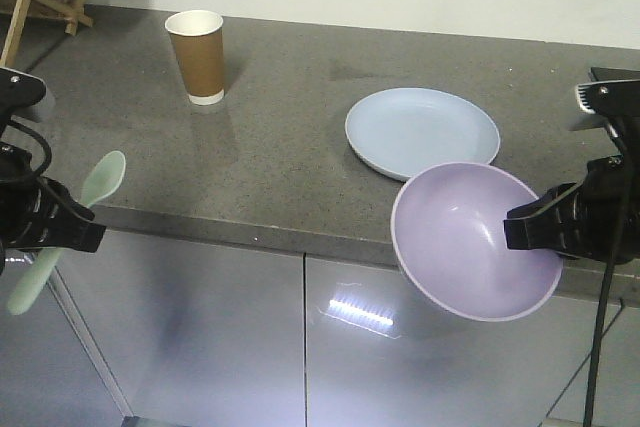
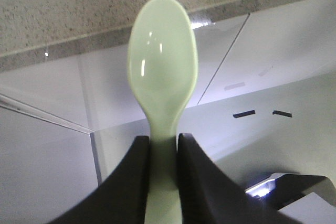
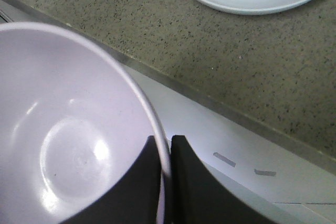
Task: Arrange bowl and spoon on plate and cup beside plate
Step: 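Drive the base, carrying spoon and bowl, to the counter with the plate, then position the base so the held bowl is beside the pale blue plate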
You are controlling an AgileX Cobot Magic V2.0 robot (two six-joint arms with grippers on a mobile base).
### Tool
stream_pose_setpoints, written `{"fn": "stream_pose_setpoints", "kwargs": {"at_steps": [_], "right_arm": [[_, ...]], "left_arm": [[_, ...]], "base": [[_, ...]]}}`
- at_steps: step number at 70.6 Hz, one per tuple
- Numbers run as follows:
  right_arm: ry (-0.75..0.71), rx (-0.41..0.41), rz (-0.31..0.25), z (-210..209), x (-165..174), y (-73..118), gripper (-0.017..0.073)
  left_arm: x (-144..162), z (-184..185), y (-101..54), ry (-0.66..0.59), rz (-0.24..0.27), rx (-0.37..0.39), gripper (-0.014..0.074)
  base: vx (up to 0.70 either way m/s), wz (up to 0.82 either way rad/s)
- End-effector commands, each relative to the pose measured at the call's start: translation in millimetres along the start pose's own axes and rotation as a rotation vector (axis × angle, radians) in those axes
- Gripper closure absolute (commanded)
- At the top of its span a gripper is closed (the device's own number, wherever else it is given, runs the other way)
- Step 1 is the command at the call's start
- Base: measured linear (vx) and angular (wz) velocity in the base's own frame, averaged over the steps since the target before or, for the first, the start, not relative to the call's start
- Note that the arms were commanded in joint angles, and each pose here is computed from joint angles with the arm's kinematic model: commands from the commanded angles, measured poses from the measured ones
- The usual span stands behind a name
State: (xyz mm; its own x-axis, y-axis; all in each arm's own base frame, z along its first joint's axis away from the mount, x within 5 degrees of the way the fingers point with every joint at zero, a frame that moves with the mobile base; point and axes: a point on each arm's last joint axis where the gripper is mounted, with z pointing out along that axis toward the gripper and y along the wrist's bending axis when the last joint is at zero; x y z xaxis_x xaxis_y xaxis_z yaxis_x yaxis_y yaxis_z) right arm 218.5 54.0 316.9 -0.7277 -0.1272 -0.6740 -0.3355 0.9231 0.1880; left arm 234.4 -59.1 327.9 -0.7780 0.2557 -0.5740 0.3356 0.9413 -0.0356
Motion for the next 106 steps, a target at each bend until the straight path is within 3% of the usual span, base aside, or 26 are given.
{"fn": "stream_pose_setpoints", "kwargs": {"at_steps": [1,106], "right_arm": [[-0.099,0.006,0.005,-11.5,-11.1,2.2,0.0562],[-0.099,0.006,0.005,-11.5,-11.1,2.2,0.0562]], "left_arm": [[-8.9,-13.2,-2.4,-0.099,-0.006,0.002,0.0514],[-8.9,-13.2,-2.4,-0.099,-0.006,0.002,0.0514]], "base": [[0.16,0.00],[0.14,-0.11]]}}
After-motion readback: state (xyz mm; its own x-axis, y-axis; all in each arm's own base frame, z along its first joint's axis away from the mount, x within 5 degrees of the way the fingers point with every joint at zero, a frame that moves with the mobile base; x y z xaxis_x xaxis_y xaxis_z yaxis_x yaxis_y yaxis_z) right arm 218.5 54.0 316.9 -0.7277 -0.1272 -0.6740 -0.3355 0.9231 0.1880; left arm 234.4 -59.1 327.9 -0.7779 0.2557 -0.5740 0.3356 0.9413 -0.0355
